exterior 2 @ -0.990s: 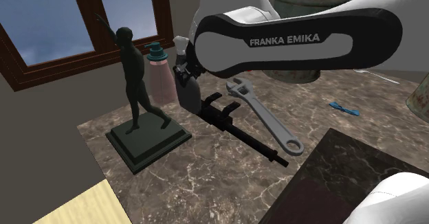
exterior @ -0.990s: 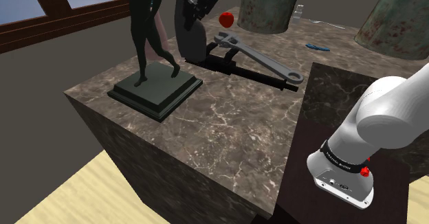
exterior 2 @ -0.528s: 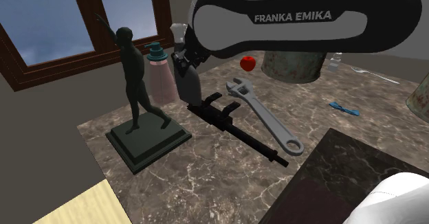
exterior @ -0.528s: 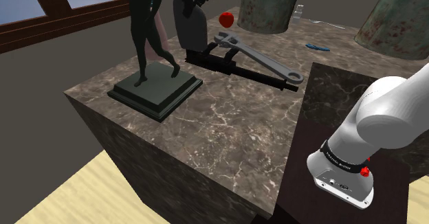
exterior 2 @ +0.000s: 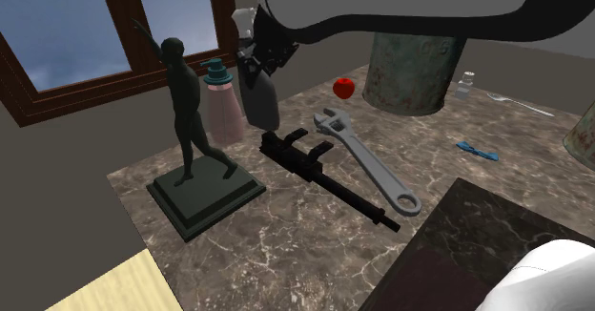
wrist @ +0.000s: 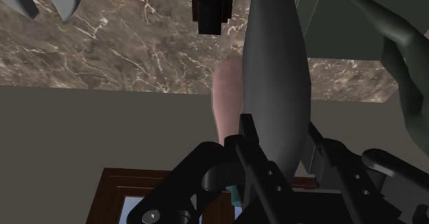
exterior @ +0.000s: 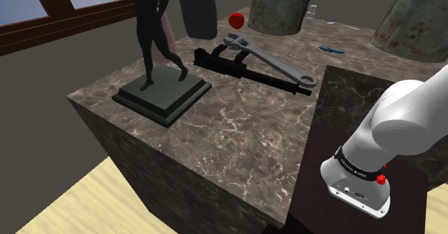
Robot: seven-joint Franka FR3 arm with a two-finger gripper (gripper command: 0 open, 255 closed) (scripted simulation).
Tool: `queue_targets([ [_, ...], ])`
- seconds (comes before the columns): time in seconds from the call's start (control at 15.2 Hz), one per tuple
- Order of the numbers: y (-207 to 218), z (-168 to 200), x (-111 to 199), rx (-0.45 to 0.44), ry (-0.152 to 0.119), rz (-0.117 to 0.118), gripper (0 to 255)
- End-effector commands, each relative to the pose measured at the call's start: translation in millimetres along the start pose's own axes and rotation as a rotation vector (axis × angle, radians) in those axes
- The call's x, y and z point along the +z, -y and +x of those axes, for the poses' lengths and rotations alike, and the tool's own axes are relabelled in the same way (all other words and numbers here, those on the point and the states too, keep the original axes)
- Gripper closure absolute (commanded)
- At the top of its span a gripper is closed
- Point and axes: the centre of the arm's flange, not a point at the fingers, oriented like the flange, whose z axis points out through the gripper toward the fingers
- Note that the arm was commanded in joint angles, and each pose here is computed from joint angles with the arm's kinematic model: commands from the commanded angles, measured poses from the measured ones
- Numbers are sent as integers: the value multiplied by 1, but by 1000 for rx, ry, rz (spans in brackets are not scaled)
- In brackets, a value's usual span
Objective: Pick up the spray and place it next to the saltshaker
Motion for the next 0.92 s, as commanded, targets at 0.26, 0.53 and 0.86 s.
queue_targets([
  [0.26, -1, 16, -27, 0, 0, 0, 255],
  [0.53, -1, 27, -45, 0, 0, 0, 255],
  [0.86, -1, 41, -68, 0, 0, 0, 255],
])
